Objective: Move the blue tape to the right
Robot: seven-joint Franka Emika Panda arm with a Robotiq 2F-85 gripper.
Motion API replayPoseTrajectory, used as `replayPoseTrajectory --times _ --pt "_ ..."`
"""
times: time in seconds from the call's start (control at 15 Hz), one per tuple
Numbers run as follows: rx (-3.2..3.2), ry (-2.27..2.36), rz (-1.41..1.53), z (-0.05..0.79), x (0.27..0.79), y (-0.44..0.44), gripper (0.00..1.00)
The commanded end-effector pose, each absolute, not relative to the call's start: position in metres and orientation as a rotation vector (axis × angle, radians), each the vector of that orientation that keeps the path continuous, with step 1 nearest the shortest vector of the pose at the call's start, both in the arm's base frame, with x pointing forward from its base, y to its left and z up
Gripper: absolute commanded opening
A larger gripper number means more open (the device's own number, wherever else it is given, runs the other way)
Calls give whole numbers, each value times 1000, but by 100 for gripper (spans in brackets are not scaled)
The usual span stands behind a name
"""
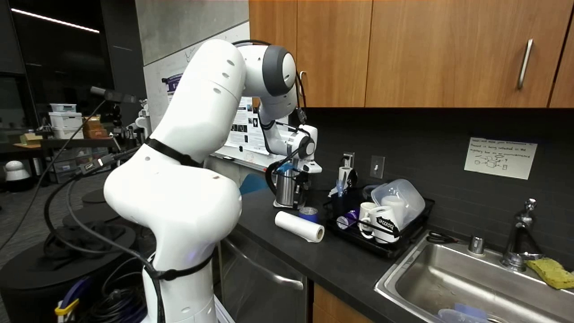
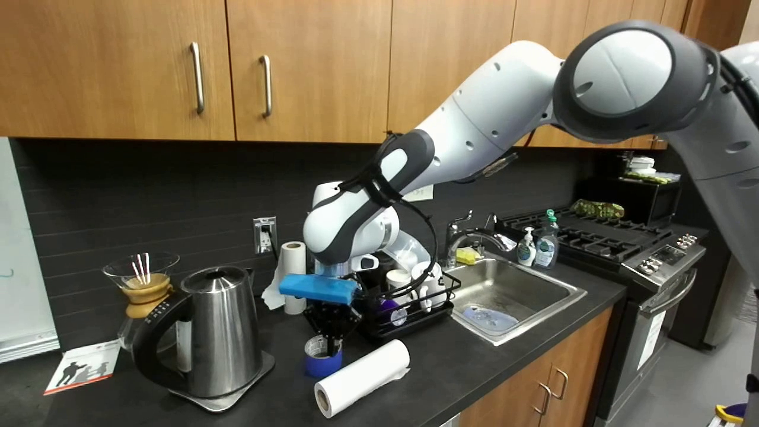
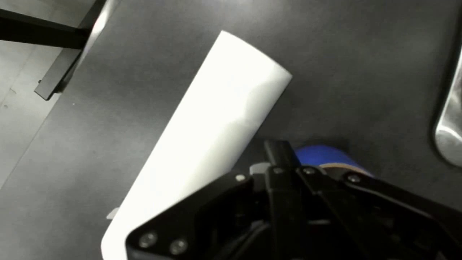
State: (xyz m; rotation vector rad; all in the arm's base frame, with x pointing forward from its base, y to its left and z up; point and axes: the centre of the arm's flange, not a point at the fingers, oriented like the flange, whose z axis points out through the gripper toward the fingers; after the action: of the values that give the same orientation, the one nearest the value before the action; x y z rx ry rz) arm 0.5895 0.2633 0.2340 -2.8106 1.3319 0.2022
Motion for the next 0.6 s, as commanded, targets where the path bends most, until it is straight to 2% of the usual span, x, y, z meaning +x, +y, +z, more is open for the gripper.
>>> replayPoseTrajectory --times 0.0,0.53 --pt "-2788 1201 159 271 565 293 30" --pt "-2896 813 136 325 530 367 82"
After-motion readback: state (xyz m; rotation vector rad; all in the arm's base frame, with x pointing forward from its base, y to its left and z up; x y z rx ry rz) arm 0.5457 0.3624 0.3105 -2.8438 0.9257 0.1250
